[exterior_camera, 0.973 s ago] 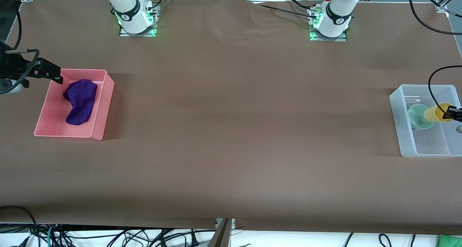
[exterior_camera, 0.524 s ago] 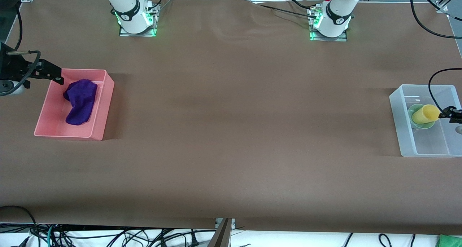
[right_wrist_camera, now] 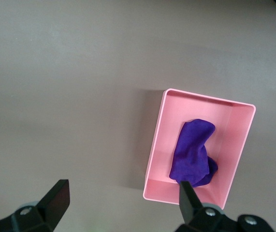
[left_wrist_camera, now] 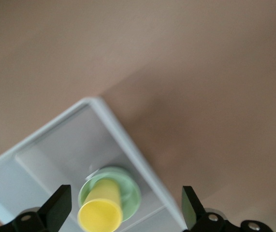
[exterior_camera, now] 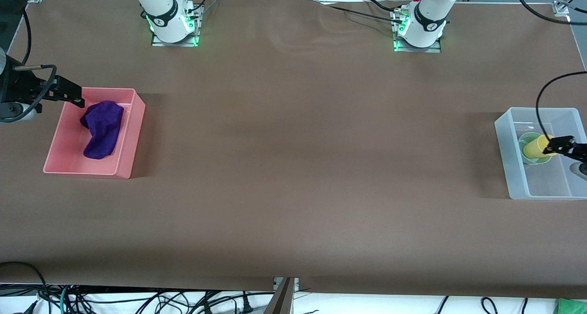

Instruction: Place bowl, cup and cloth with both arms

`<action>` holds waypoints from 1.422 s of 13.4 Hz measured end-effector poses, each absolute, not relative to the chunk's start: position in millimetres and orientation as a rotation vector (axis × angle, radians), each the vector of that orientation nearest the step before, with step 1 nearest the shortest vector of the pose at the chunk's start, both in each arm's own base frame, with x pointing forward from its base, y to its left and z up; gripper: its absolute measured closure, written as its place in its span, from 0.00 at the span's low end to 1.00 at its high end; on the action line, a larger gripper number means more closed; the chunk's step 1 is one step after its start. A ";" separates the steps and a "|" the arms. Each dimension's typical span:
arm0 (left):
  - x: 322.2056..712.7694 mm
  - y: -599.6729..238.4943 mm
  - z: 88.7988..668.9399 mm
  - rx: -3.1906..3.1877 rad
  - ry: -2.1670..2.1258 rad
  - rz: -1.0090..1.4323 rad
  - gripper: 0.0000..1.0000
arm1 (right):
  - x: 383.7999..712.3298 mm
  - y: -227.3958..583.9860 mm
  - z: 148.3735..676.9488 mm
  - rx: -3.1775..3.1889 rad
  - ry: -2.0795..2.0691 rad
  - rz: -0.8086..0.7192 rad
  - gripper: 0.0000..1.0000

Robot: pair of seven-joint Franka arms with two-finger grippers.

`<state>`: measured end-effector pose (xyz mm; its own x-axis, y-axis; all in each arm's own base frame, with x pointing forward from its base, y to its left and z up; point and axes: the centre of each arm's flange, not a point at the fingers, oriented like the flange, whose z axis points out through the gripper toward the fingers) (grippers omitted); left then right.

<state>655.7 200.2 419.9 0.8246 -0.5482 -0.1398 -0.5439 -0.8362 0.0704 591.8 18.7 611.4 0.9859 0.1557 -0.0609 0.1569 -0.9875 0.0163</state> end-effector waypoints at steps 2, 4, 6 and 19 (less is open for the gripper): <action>653.3 138.4 453.8 2.968 -0.830 -0.279 0.00 | 591.8 19.4 611.3 3.109 0.247 -0.093 0.00; 646.7 96.5 480.5 2.975 -0.770 -0.299 0.00 | 591.9 19.6 611.2 3.109 0.247 -0.093 0.00; 641.6 81.9 504.6 2.979 -0.744 -0.284 0.00 | 591.9 19.9 611.1 3.109 0.248 -0.094 0.00; 581.1 -42.8 578.6 3.110 -0.289 -0.279 0.00 | 592.1 18.5 610.7 3.110 0.231 -0.095 0.00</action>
<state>581.1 -42.8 578.6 0.9672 -0.1830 -0.1763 -0.1821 -0.9830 0.0217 592.1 18.5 610.7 0.9872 0.1467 -0.0620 0.1480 -0.9888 0.0168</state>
